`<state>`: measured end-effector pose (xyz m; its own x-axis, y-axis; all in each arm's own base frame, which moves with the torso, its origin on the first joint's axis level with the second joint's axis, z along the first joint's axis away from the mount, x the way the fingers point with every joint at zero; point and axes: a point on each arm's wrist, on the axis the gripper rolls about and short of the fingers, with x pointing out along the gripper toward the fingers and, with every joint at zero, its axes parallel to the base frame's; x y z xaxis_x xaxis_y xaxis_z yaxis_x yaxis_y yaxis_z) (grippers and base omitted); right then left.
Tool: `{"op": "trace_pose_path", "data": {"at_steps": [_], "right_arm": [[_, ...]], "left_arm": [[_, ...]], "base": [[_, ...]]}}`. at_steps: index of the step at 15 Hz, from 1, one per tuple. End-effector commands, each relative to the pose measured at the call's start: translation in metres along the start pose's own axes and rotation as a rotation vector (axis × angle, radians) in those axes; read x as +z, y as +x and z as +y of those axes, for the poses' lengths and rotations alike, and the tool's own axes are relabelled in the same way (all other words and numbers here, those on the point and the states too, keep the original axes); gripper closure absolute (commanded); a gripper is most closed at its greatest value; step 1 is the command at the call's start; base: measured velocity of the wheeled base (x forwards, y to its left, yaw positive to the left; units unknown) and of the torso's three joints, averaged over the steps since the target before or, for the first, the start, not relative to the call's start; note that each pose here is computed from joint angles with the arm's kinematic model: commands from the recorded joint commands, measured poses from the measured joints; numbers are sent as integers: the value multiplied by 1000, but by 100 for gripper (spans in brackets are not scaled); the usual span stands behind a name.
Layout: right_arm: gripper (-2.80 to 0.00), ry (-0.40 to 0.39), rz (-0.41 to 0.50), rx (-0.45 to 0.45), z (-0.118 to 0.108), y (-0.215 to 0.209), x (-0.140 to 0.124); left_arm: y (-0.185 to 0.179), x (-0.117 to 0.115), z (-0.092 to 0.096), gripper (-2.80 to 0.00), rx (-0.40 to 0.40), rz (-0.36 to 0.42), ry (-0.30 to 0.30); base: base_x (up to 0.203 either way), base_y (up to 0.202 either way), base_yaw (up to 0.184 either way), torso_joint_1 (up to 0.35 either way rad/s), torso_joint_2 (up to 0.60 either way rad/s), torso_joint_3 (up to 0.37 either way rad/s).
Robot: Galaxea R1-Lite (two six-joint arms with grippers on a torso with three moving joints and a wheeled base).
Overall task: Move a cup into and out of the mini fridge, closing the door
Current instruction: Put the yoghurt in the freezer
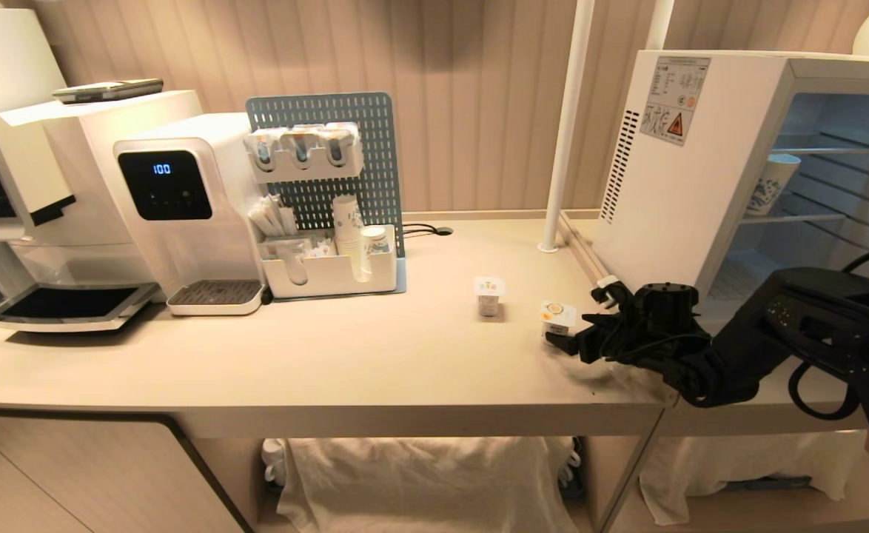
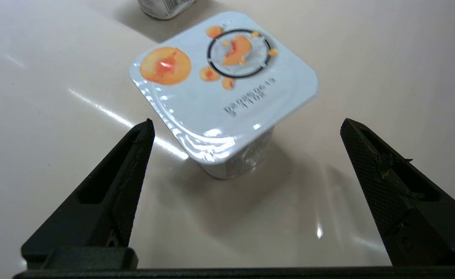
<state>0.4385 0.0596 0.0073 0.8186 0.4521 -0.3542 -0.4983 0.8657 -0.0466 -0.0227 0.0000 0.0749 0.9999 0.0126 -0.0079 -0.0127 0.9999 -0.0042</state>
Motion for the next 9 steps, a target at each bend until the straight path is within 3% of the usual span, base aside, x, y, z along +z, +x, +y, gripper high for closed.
{"op": "trace_pose_path", "data": {"at_steps": [1,9], "right_arm": [[-280,-13,-28,-2,-3,7,10],[-280,-21,-17,-19,0,24,8]], "left_arm": [[0,0,0,0,1,1,0],[0,0,0,0,2,1,0]], "base": [[0,0,0,0,0,0],[0,0,0,0,0,0]]}}
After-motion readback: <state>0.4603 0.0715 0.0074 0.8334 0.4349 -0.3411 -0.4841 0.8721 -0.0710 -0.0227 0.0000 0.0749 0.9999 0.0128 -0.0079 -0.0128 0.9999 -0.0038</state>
